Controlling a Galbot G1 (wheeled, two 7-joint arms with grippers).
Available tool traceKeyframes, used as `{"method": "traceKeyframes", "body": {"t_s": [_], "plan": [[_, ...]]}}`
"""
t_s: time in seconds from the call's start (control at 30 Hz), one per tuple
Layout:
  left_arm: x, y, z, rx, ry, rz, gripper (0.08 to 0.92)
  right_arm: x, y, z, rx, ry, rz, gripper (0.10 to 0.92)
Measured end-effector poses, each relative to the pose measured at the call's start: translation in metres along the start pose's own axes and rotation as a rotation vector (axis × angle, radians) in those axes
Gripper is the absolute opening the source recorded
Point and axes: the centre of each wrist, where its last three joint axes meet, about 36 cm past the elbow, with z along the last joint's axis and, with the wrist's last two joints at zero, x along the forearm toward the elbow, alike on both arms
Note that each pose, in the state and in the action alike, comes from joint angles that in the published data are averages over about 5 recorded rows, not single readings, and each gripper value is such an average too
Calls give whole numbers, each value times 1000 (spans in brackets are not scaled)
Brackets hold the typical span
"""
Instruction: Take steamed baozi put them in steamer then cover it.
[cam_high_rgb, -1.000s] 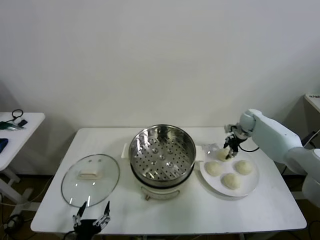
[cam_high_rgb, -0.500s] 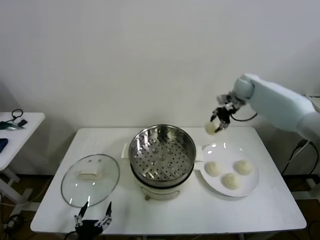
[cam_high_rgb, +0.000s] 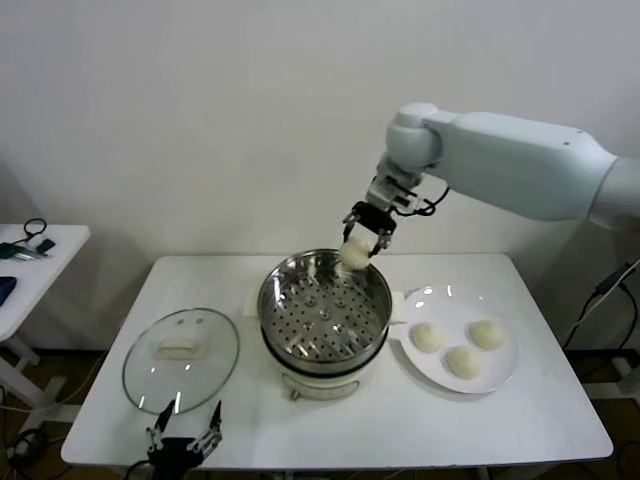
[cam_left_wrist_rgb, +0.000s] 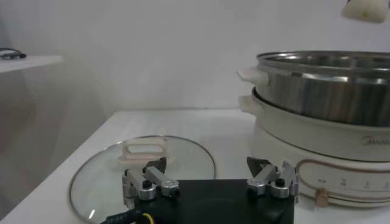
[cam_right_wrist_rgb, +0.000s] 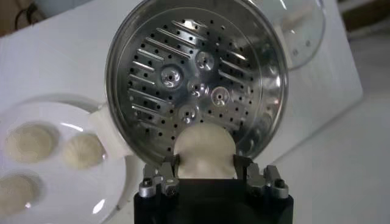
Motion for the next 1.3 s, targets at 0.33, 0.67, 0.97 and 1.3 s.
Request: {"method": "traceKeyframes", "body": {"t_s": [0.33,0.67,0.97,1.3], "plan": [[3,-3,-1,7,-6,-4,823,-62,-27,-2,156,21,-33,611],[5,-4,0,10,-8,-13,823,-104,-46,2,202,14,-63,611],[5,-6,1,11,-7,-12,823,-95,-54,6,210,-14,-43,792],[4,-11,3,-1,3,6,823,13,-12,38,-54,-36,39,823]]}}
